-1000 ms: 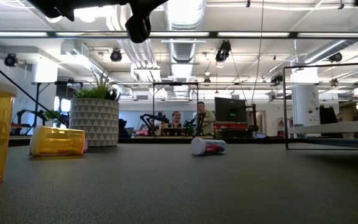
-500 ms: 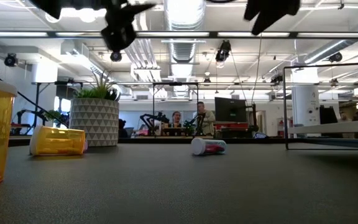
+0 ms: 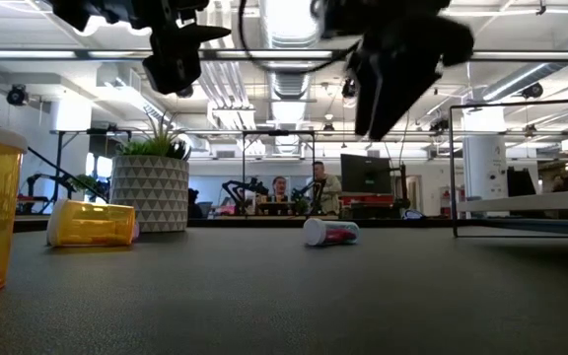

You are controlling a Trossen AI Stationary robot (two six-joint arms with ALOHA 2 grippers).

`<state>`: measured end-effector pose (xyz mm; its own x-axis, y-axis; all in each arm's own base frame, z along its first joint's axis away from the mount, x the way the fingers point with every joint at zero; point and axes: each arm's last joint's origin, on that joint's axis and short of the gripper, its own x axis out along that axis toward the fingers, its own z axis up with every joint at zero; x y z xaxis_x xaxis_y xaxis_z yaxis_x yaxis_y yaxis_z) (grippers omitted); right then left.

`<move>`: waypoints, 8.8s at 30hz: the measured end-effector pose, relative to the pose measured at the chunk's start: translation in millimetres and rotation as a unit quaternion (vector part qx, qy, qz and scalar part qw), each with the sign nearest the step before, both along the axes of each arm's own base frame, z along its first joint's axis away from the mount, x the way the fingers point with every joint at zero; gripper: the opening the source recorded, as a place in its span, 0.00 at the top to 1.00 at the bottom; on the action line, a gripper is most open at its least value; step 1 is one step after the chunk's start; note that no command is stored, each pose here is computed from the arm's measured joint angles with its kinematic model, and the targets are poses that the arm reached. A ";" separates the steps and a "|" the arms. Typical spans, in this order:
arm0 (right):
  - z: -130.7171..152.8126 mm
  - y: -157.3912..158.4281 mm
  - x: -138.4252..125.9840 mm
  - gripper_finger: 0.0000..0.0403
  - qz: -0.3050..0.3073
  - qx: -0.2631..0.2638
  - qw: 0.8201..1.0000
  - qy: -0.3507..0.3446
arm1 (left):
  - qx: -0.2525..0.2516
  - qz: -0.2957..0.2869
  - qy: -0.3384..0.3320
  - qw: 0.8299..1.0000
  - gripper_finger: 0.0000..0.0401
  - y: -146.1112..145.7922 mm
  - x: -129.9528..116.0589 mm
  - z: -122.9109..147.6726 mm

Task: Pick and place medicine bottles onto shelf by color
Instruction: Put the bottom blue pill bottle on the shelf aligned with the other blue pill bottle

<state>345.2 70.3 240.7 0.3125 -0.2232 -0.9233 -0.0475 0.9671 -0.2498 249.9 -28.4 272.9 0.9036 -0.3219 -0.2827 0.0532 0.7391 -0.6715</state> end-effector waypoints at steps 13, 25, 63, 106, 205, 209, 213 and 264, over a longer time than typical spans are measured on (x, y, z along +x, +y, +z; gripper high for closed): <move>-53.5 -43.9 29.8 0.46 0.093 0.065 0.993 0.017 | -0.025 0.004 0.001 1.000 0.54 -1.7 -2.0 2.8; -75.3 -59.9 25.4 0.55 0.118 0.111 0.987 0.001 | -0.025 0.004 -0.013 1.000 0.54 -1.8 -1.3 5.4; 1.6 -65.5 -13.4 0.78 -0.056 0.161 0.980 -0.102 | 0.099 -0.018 -0.092 0.991 0.54 -2.5 11.6 3.0; 151.0 -31.1 -80.1 0.78 -0.033 0.149 0.855 -0.496 | 0.264 0.176 -0.335 0.887 0.54 3.5 77.2 41.9; 115.3 -8.9 -7.1 0.37 -0.146 0.286 0.930 -0.182 | 0.186 -0.004 -0.095 0.978 0.81 -19.0 88.0 -1.2; 110.0 -7.9 -2.0 0.39 -0.139 0.279 0.934 -0.175 | 0.191 -0.008 -0.100 0.976 0.81 -19.6 88.1 -0.7; 108.5 -7.7 -0.6 0.44 -0.135 0.277 0.935 -0.174 | 0.193 -0.009 -0.098 0.976 0.81 -19.7 87.4 -0.6; 123.4 -13.6 -30.6 0.75 -0.157 0.266 0.940 -0.144 | 0.182 0.027 -0.125 0.975 0.42 -18.2 89.3 8.7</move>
<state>314.5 56.7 364.1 0.5623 0.1232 -0.8177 0.2571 0.9138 0.3144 339.2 -46.6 281.5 0.9720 -0.1908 -0.1374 0.1357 0.9324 -0.3350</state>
